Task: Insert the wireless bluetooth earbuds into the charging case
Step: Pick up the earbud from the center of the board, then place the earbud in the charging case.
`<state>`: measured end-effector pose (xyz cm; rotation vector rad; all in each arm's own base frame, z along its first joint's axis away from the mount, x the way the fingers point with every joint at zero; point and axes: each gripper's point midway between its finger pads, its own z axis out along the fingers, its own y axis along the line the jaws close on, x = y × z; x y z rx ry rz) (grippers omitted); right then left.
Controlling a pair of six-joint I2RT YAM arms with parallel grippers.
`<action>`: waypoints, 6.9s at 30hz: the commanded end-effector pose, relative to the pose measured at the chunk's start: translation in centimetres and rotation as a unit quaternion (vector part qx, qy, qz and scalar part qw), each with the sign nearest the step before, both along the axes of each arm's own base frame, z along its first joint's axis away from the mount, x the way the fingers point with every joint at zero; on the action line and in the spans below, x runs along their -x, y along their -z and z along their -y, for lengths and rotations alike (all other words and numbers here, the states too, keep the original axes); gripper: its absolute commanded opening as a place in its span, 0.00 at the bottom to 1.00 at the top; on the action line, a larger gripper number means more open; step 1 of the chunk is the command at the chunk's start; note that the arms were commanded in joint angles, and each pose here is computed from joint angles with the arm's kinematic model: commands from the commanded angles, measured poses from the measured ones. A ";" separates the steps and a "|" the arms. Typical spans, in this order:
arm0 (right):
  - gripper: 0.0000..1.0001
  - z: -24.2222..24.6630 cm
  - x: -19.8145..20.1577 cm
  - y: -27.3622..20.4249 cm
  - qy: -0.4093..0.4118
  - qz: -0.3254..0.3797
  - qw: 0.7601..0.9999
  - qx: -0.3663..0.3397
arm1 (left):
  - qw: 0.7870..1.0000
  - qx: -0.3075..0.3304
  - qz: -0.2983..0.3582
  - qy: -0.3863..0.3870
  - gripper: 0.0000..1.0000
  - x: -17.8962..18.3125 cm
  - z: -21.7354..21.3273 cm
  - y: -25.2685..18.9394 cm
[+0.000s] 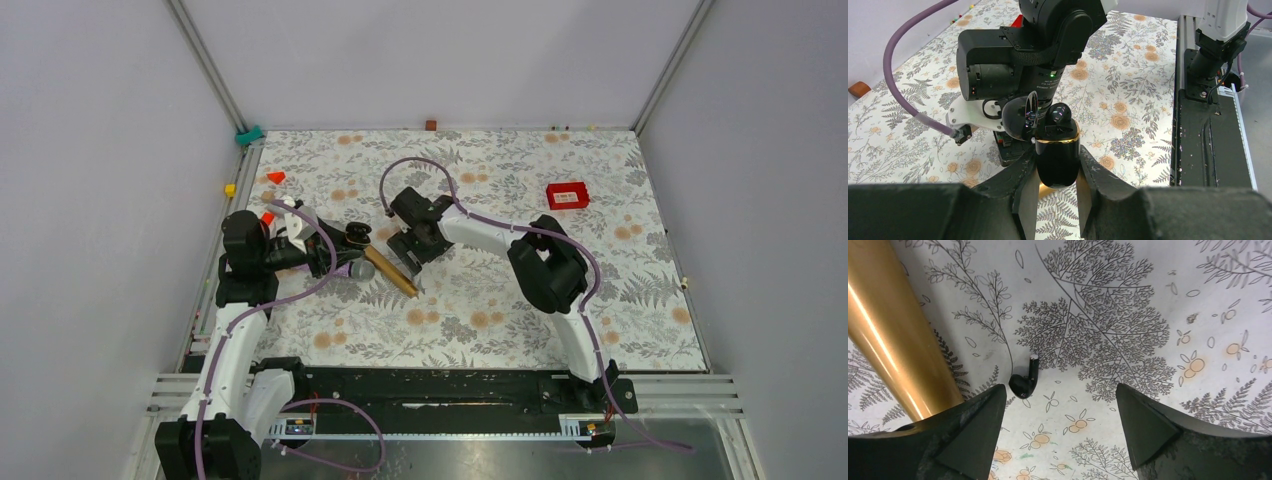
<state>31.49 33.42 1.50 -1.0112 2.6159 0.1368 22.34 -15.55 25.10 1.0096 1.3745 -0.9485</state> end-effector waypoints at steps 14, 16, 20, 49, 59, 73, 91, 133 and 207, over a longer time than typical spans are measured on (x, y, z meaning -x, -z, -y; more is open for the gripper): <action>0.89 2.2 -3.6 -2.5 -0.011 0.097 0.993 0.071 | 0.999 -0.001 0.030 0.017 0.00 0.4 0.2 -1.1; 0.89 2.7 -3.7 -2.6 -0.014 0.102 0.991 0.081 | 0.999 -0.001 0.029 0.018 0.00 0.4 0.2 -1.1; 0.89 3.5 -4.1 -2.9 -0.016 0.117 0.988 0.100 | 0.999 -0.001 0.029 0.019 0.00 0.5 0.2 -1.2; 0.79 1.1 -2.6 -6.4 -0.018 -0.050 0.985 -0.165 | 0.999 0.000 0.029 0.023 0.00 0.6 0.3 -1.2; 0.66 0.2 -2.8 -2.9 0.039 -0.139 0.970 -0.194 | 0.999 0.001 0.028 0.028 0.00 0.7 0.3 -1.2; 0.59 0.7 -3.3 -1.1 0.090 -0.186 0.956 -0.207 | 0.999 0.002 0.025 0.030 0.00 0.7 0.4 -1.1; 0.48 1.5 -4.1 -0.3 0.135 -0.191 0.953 -0.195 | 0.999 0.006 0.010 0.032 0.00 0.8 0.4 -1.0; 0.22 0.3 -2.9 -0.5 0.117 -0.205 0.952 -0.197 | 0.999 0.002 0.024 0.032 0.00 0.8 0.4 -1.1; 0.18 0.6 6.1 -28.4 -0.078 0.199 0.934 -0.285 | 0.996 -0.008 -0.057 0.065 0.00 -1.3 10.9 1.5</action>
